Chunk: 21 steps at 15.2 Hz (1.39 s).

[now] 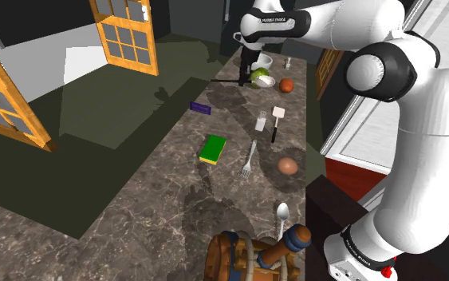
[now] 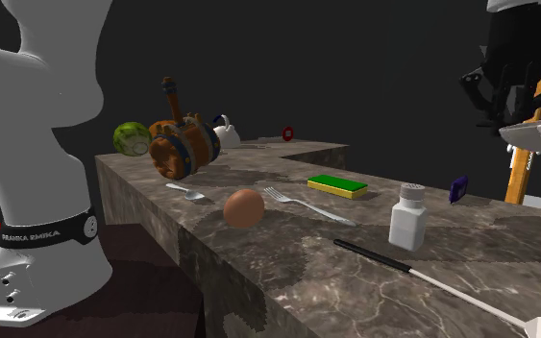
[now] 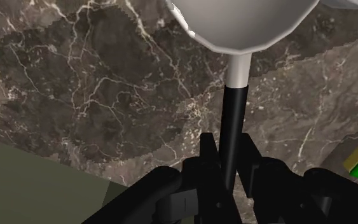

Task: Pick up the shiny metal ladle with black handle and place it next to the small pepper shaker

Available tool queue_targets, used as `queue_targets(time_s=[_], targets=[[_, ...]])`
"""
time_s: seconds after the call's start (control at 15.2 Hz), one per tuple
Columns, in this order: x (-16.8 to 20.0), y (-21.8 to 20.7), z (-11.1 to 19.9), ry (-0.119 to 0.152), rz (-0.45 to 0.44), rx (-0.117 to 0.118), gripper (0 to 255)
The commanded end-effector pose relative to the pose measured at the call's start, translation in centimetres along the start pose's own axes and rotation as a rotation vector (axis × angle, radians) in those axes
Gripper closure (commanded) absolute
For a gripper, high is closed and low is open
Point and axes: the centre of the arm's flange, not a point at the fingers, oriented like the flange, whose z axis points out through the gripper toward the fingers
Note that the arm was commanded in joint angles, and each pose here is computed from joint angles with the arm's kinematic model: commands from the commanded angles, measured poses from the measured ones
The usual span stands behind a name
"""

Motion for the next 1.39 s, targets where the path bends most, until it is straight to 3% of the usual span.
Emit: queue_targets(time_s=[0.0,1.32], targets=[[-0.3,0.4,0.9,0.000,-0.001,0.000,255],[-1.5,-0.1,11.4,0.000,-0.001,0.000,255]])
